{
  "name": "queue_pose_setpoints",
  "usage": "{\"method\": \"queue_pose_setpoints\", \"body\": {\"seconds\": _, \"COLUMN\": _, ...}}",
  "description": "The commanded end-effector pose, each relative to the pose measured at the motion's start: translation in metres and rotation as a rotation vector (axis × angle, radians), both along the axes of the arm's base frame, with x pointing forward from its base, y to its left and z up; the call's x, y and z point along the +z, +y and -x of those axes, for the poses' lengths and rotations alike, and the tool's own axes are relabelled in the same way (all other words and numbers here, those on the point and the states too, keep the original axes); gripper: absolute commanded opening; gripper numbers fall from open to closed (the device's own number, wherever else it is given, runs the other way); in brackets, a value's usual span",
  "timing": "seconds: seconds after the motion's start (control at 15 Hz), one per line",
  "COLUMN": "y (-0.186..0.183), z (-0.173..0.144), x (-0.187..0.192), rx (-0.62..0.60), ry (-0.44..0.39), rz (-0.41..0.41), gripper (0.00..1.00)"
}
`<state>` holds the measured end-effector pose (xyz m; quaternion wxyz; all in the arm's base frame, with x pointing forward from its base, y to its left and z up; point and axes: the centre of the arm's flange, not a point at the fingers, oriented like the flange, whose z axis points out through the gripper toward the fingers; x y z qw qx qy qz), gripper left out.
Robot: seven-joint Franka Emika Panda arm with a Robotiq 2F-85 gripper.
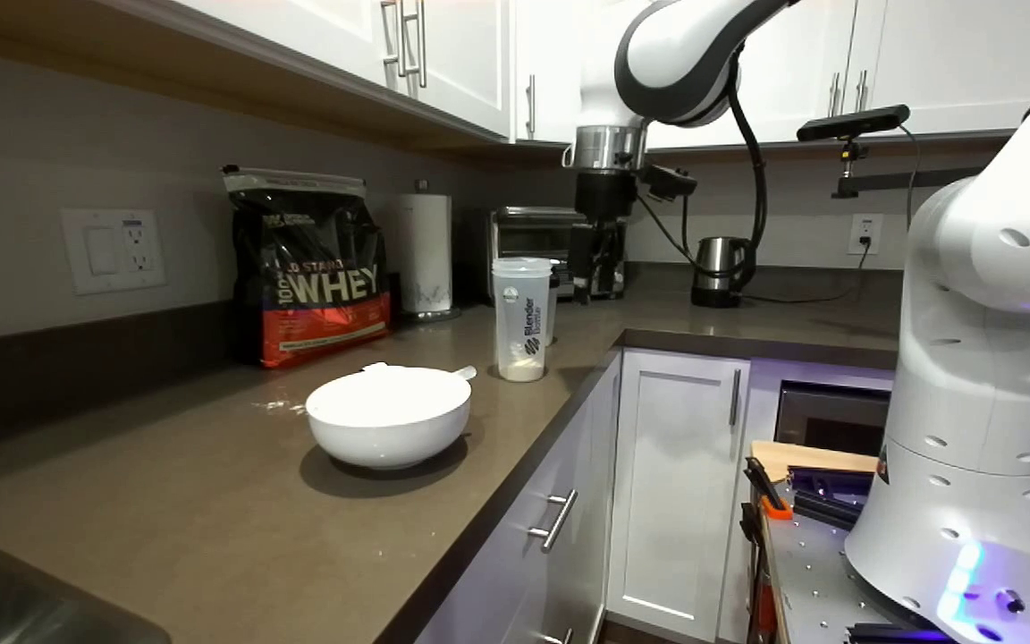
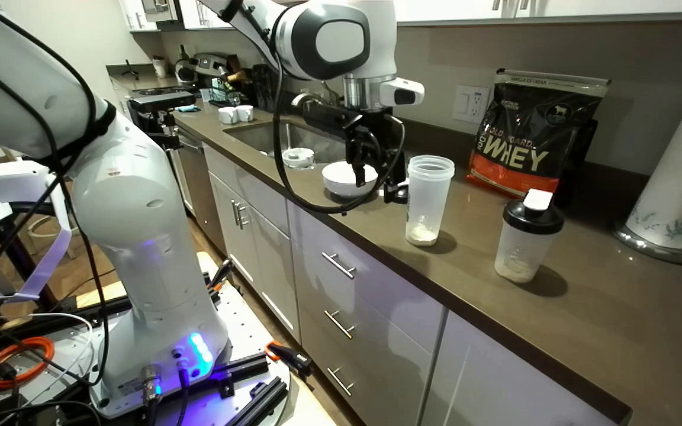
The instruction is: Scoop some powder and put it in the bottle
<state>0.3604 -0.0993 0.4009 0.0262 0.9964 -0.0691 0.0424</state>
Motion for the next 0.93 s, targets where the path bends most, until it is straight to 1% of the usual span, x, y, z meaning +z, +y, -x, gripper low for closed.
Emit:
{"method": "queue_pose_setpoints", "body": {"seconds": 0.0, "y": 0.028, "z": 0.011, "x": -0.001, "rx": 0.093, "ry": 0.03, "rz": -0.011, "gripper": 1.0}}
{"method": "queue_pose_setpoints", "body": {"seconds": 0.13, "y": 0.039, "z": 0.011, "x": -0.002, "rx": 0.174, "ry": 0.024, "rz": -0.016, "gripper": 1.0}}
{"method": "queue_pose_setpoints", "body": {"seconds": 0.33, "y": 0.047, "z": -0.001, "x": -0.001, "rx": 0.332, "ry": 0.008, "rz": -0.032, "gripper": 1.0}}
{"method": "queue_pose_setpoints", "body": {"seconds": 0.53, "y": 0.053, "z": -0.015, "x": 0.0, "rx": 0.443, "ry": -0.005, "rz": -0.101, "gripper": 1.0}}
{"method": "queue_pose_setpoints", "body": {"seconds": 0.73, "y": 0.059, "z": -0.033, "x": -0.003, "rx": 0.563, "ry": -0.018, "rz": -0.196, "gripper": 1.0}}
{"method": "queue_pose_setpoints", "body": {"seconds": 0.87, "y": 0.063, "z": -0.046, "x": -0.006, "rx": 0.643, "ry": -0.023, "rz": -0.231, "gripper": 1.0}}
